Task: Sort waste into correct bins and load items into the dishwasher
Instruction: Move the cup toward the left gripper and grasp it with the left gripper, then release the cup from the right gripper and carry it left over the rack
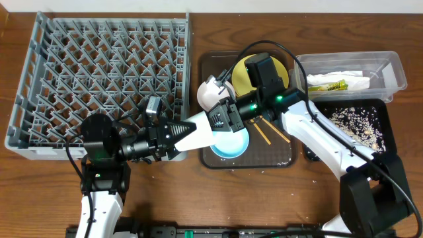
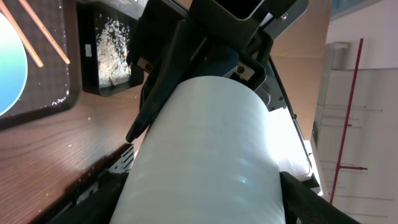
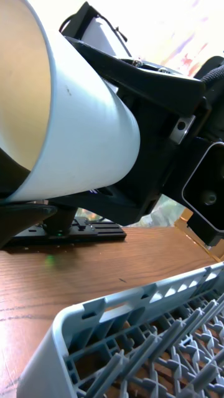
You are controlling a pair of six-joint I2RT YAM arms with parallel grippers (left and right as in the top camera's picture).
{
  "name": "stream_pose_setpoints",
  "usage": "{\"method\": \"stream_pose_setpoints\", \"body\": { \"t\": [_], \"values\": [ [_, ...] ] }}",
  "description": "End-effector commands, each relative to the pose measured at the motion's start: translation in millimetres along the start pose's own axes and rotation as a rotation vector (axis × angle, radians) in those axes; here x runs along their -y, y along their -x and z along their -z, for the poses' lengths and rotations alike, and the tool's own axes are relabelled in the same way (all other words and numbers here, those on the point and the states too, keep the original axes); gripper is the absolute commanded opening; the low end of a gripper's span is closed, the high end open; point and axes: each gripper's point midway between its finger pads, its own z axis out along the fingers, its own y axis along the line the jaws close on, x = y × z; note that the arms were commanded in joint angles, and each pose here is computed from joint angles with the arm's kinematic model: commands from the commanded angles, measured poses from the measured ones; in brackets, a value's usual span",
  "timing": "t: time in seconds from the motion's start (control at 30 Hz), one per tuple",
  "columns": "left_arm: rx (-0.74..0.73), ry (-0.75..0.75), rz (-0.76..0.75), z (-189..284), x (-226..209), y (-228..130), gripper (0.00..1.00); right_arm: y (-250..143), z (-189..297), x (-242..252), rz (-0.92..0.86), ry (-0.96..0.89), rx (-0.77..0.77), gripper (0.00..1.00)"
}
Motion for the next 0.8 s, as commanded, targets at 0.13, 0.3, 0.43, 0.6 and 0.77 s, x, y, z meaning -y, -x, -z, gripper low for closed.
{"method": "stream_pose_setpoints", "body": {
  "t": [0.13,0.3,0.43,0.6,0.77],
  "values": [
    [-0.003,-0.007,-0.031,1.2,8.2,-0.4,0.39,1.4,-4.0,8.9,0.024,-0.023,0.001,0.49],
    [-0.001,-0.01,-0.045,1.2,9.7,0.0,0.32,9.9,4.1,21.2,-0.012,-0.089,0.039,0.57],
    [0.002,-0.023,-0.086,1.9,17.8,1.2,0.3,20.6,26.1,35.9,-0.03,-0.159,0.1,0.67],
    [0.045,-0.03,-0.121,10.0,22.3,9.7,0.3,36.3,74.6,45.8,-0.049,-0.193,0.204,0.69],
    [0.125,-0.026,-0.131,25.2,22.1,24.7,0.29,46.8,118.9,41.2,-0.026,-0.215,0.292,0.72]
  ]
}}
